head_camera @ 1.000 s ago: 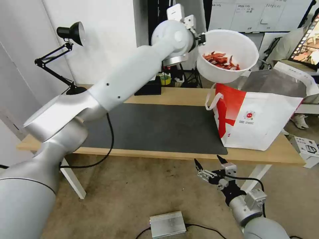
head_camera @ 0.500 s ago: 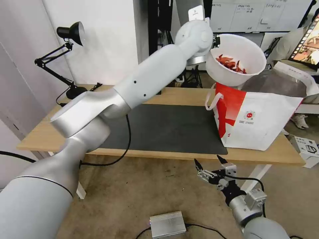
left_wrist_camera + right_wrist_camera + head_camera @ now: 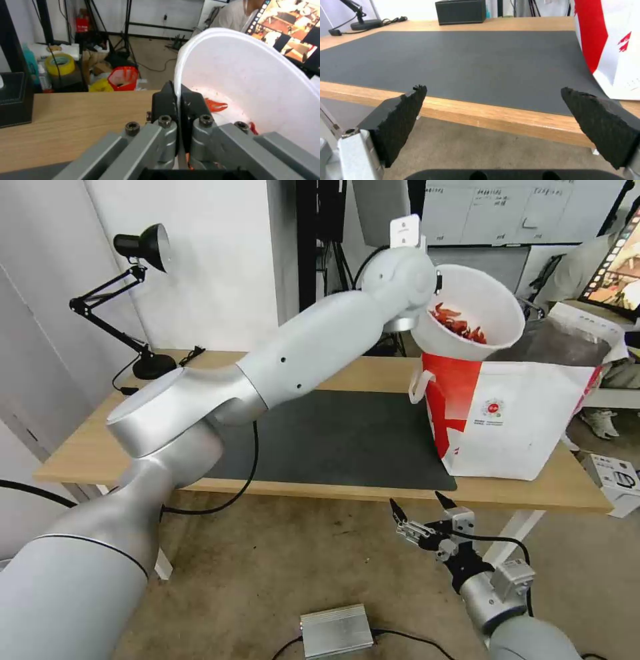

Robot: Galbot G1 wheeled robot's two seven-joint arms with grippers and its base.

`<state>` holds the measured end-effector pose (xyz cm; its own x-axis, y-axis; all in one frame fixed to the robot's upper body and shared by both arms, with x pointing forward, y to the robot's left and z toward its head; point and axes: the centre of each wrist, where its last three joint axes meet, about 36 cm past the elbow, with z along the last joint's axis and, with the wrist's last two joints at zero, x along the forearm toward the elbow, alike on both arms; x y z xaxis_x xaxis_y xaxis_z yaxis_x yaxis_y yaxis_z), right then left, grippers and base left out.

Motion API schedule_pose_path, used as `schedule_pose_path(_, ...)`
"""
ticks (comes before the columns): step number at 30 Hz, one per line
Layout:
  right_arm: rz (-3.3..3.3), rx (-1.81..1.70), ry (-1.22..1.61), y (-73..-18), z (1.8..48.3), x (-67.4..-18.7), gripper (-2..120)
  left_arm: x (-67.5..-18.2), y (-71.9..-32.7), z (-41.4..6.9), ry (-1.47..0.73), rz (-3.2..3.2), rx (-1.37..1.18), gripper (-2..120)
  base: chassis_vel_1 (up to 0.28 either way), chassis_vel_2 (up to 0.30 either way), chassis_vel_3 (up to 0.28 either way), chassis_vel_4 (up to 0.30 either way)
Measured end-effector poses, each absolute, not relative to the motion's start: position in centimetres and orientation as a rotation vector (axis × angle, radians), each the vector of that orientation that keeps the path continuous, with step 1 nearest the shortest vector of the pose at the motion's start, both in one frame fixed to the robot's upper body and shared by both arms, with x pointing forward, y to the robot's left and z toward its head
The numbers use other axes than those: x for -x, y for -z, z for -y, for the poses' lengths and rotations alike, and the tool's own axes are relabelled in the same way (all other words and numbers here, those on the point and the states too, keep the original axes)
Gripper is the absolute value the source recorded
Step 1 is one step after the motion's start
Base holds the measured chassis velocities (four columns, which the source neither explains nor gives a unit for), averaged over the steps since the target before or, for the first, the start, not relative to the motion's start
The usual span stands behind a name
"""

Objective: Pick up the trash from the table and place it into the takeout bag.

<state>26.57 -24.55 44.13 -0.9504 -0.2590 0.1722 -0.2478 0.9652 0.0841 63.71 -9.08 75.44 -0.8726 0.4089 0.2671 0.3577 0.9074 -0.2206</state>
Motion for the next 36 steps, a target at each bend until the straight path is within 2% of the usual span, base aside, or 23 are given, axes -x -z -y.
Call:
schedule_pose_path(21, 2.933, -0.381, 0.091, -44.1, 24.6, -26.6, 100, -61.8, -72.7, 10.9, 0.027, 2.871, 0.597, 0, 0.000, 0.000, 0.000, 0.000)
schedule_pose_path(36, 2.933, -0.381, 0.091, -44.1, 24.6, -26.6, 100, -61.2, -72.6, 11.2, 0.057, 2.864, 0.680, 0, 0.000, 0.000, 0.000, 0.000)
